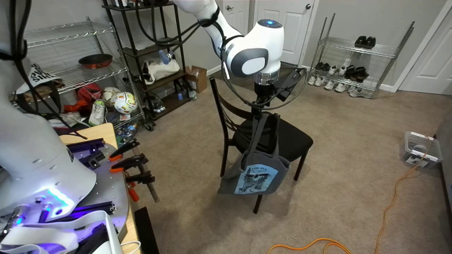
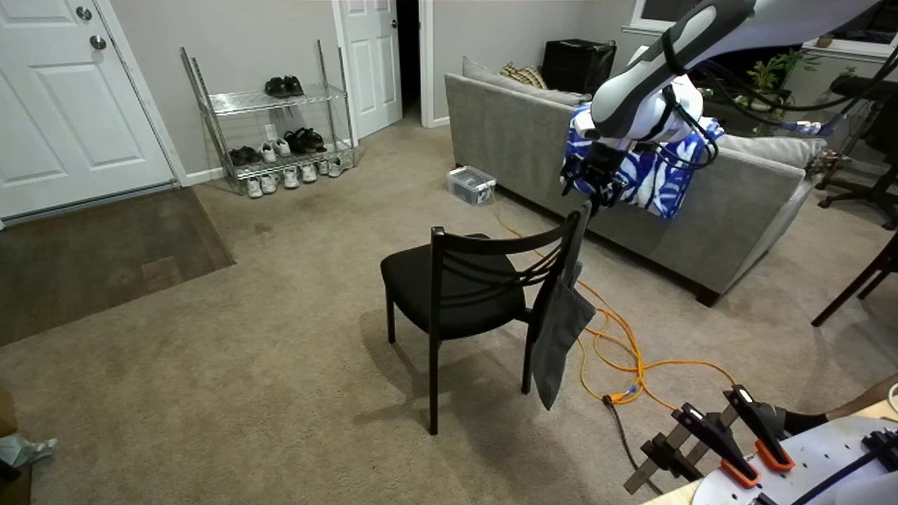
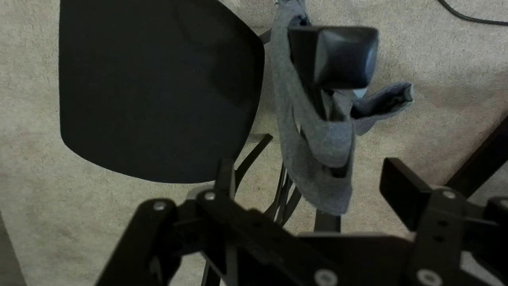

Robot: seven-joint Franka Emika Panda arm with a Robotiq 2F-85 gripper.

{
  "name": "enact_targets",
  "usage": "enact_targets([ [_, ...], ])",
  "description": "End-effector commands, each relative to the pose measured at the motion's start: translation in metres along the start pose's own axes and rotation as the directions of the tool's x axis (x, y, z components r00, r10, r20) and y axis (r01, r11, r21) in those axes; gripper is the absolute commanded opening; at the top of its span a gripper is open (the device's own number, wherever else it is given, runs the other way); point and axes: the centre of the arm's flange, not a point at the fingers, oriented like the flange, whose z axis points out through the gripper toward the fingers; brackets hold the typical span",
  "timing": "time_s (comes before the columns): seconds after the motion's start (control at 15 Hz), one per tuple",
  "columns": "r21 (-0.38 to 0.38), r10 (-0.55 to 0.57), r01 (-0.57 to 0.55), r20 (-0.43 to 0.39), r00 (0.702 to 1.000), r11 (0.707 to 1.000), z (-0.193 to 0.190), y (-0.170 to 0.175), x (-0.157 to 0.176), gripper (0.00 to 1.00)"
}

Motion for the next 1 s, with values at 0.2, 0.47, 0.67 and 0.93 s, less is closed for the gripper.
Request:
enact_targets([
  [0.2, -0.075, 0.040, -0.042, -0.020, 0.999, 0.996, -0.015, -0.013, 0.005, 0.42],
  [0.47, -0.076, 0.052, -0.053, -0.023, 0.998, 0.996, -0.016, -0.019, 0.004, 0.18],
  [0.67, -0.075, 0.062, -0.063, -0.024, 0.998, 0.995, -0.017, -0.025, 0.002, 0.01],
  [0.93, -0.126, 0.063, -0.065, -0.024, 0.998, 0.990, -0.028, -0.036, 0.007, 0.03],
])
